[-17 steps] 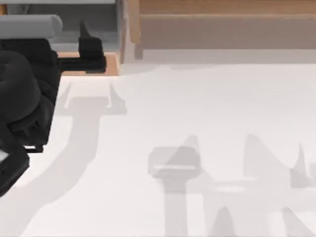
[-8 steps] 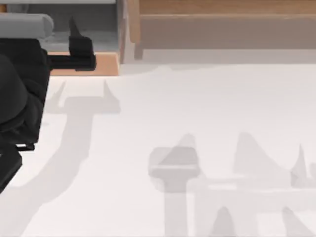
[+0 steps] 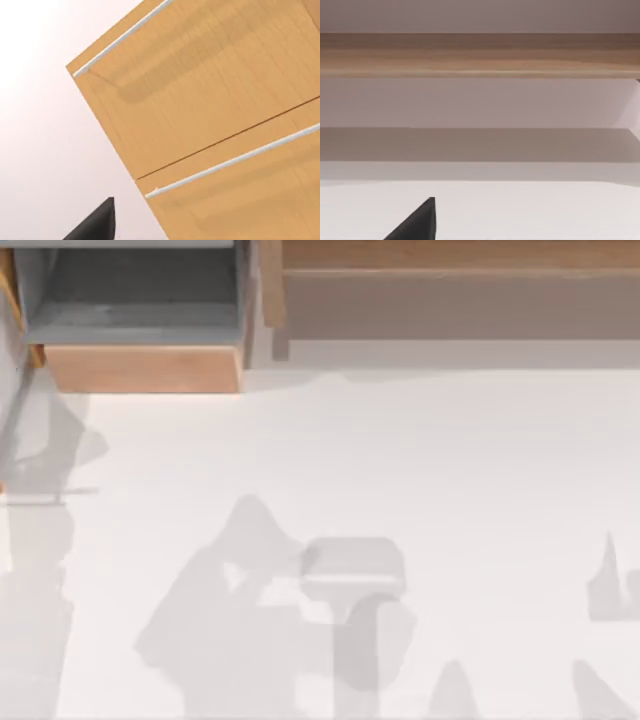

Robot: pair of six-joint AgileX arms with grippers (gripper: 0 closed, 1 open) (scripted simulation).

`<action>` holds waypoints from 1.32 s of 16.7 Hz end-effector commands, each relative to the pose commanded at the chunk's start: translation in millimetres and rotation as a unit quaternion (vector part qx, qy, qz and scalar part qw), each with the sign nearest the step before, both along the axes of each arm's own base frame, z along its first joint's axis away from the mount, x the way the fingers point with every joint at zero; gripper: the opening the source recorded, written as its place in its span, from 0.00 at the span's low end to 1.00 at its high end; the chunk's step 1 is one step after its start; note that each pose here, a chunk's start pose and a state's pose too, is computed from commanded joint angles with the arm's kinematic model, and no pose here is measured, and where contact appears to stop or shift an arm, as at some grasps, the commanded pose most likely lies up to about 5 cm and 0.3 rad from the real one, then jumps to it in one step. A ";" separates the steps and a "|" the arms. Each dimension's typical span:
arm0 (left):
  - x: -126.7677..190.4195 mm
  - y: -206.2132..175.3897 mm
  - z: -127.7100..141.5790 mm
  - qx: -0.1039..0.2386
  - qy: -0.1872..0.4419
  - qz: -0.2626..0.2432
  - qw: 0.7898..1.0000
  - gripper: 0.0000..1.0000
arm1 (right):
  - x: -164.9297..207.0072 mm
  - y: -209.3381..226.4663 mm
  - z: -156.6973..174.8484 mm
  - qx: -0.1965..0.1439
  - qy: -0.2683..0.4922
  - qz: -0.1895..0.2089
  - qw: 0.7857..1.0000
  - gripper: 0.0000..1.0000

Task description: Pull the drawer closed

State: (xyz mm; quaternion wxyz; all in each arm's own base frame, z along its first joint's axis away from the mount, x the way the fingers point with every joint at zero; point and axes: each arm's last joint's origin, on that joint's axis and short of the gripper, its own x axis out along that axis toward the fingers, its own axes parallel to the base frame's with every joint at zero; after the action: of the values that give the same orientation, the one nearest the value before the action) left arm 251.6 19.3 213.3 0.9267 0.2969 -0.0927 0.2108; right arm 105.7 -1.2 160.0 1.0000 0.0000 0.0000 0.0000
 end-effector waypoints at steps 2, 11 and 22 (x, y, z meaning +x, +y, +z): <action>-3.7 27.3 -6.5 0.088 0.008 0.036 0.995 1.00 | 0.0 0.0 0.0 0.000 0.000 0.000 1.000 1.00; -15.9 126.0 -73.1 0.438 0.148 -0.029 0.886 1.00 | 0.0 0.0 0.0 0.000 0.000 0.000 1.000 1.00; -21.1 154.0 -117.9 0.447 0.210 -0.093 0.864 1.00 | 0.0 0.0 0.0 0.000 0.000 0.000 1.000 1.00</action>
State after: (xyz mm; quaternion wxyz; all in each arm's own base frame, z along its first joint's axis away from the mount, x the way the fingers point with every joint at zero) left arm 230.5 173.3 95.4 0.7073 0.7069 -0.0076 -0.0076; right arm 105.7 -1.2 160.0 1.0000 0.0000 0.0000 0.0000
